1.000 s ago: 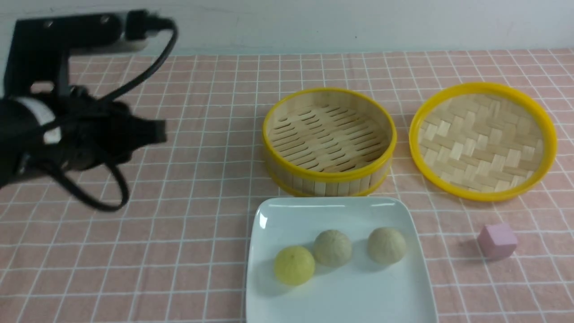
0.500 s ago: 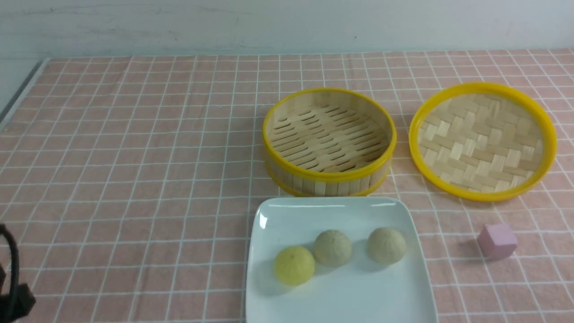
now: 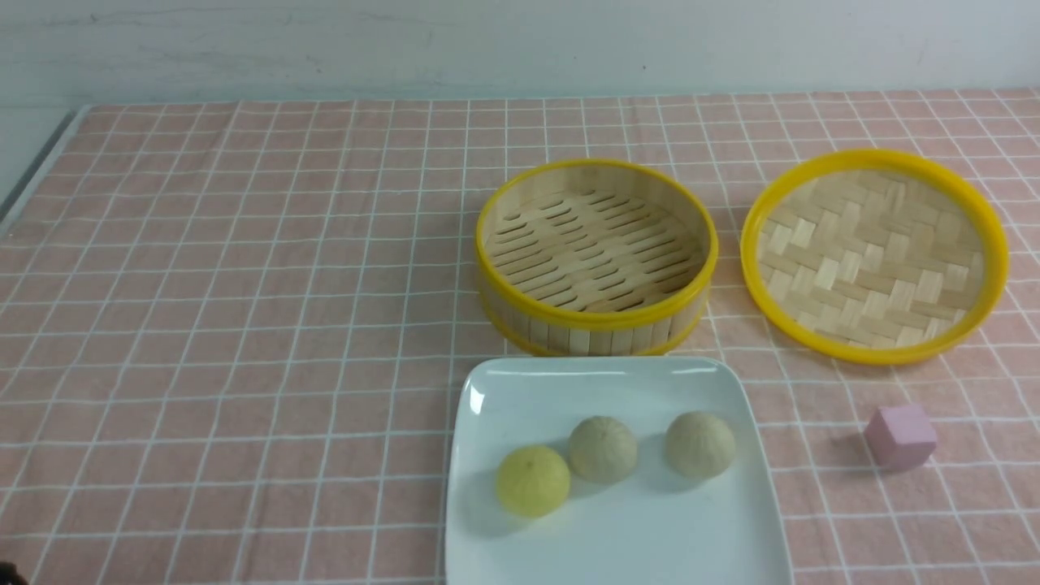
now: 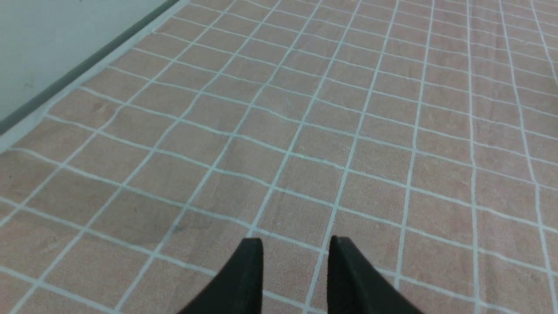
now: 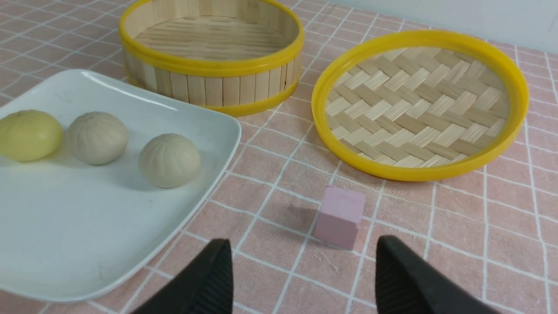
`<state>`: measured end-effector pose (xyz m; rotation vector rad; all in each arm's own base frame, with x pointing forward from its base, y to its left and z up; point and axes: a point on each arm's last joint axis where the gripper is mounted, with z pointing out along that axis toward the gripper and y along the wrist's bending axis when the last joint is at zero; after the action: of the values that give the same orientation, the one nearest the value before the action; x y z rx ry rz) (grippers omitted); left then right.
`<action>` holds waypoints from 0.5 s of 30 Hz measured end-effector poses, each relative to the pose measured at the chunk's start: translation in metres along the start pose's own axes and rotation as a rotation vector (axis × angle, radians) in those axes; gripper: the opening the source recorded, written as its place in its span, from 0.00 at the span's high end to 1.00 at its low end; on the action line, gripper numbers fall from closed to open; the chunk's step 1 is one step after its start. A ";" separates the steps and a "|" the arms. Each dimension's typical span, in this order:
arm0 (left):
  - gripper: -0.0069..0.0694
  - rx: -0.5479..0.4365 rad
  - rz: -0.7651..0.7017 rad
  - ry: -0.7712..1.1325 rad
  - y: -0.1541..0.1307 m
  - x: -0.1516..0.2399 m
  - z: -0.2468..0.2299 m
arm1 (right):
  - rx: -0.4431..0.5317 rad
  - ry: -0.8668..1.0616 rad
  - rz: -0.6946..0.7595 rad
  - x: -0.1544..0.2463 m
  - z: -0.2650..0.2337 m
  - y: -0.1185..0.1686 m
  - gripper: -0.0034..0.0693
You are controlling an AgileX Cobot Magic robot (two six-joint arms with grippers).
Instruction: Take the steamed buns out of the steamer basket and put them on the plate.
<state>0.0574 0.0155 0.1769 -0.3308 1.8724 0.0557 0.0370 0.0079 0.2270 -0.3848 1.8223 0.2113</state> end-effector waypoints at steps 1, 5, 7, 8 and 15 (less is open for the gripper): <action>0.60 -0.011 -0.003 0.005 0.001 0.002 -0.002 | 0.000 0.000 0.000 0.000 0.000 0.000 0.35; 0.60 -0.019 -0.010 -0.019 0.003 0.003 -0.006 | 0.000 0.000 0.000 0.000 0.000 0.000 0.35; 0.60 -0.025 -0.011 -0.013 0.004 0.004 -0.007 | 0.000 0.000 0.000 0.000 0.000 0.000 0.35; 0.60 -0.027 -0.012 -0.009 0.004 0.005 -0.007 | 0.000 0.000 0.000 0.000 0.000 0.000 0.35; 0.60 -0.025 -0.010 -0.010 0.004 0.007 -0.006 | 0.000 0.001 0.000 0.000 0.000 0.000 0.35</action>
<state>0.0492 0.0170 0.1719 -0.3567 1.8610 0.0736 0.0370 0.0079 0.2268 -0.3850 1.8230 0.2112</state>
